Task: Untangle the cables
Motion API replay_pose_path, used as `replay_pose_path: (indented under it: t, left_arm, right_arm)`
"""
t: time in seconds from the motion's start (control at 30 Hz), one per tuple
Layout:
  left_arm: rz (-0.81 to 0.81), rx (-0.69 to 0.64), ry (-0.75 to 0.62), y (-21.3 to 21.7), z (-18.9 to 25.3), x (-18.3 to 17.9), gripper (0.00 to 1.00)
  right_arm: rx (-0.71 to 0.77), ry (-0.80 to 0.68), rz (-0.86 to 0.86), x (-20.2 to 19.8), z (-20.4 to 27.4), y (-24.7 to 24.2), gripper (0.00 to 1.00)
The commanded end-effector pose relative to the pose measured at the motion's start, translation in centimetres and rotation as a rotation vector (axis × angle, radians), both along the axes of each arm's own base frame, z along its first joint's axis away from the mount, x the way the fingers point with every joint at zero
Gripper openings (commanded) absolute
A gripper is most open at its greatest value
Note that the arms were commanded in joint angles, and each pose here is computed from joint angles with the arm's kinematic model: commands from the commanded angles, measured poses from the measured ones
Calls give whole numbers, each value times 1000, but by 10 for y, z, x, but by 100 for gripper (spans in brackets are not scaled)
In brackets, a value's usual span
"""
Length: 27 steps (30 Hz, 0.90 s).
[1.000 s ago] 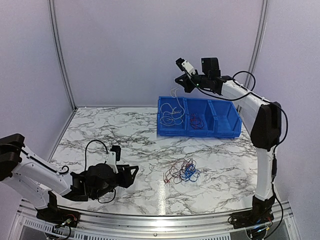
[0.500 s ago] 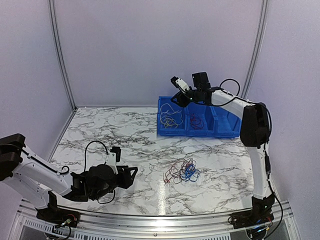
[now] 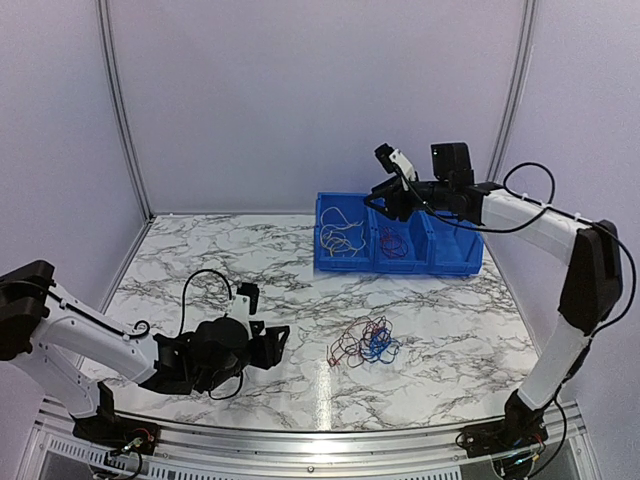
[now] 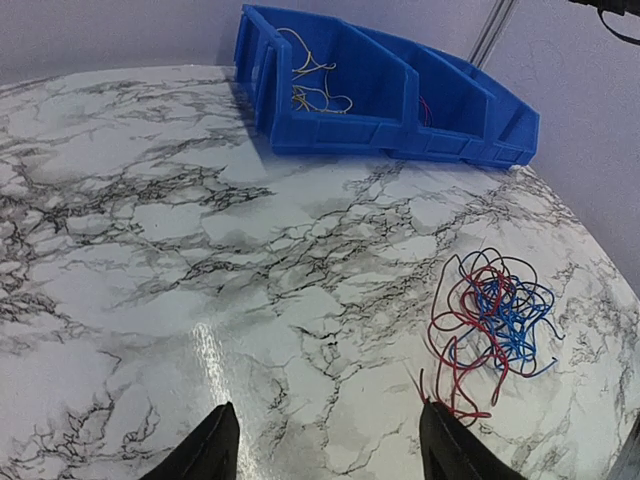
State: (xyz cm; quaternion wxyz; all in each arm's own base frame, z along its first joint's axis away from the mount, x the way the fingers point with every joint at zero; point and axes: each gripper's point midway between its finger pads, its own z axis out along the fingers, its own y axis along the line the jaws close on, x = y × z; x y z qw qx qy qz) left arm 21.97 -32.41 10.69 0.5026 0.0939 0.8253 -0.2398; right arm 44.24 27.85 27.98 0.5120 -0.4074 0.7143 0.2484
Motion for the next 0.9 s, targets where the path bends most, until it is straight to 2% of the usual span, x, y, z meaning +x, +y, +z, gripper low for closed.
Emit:
replay_pose_path:
  t: [0.0,0.3,0.5,0.73,0.87]
  left_arm:
    - [26,108,-58,7,14,11,68]
    - [1,102,-20,-8,11,22,71]
    - [-59,126,13,-28,-4,23,70]
    - [-183,111,81,-69,-20,17,66]
    - [-232,97,108,-87,-24,16,65]
  right_arm:
    - [15,-33,106,-43,6,-3,46]
    - [-127,31,219,-116,-34,-27,48]
    - [-234,125,235,-148,-75,-46,48]
    - [-385,165,199,-165,-126,-58,46]
    - [-432,189,265,-185,-149,-52,45]
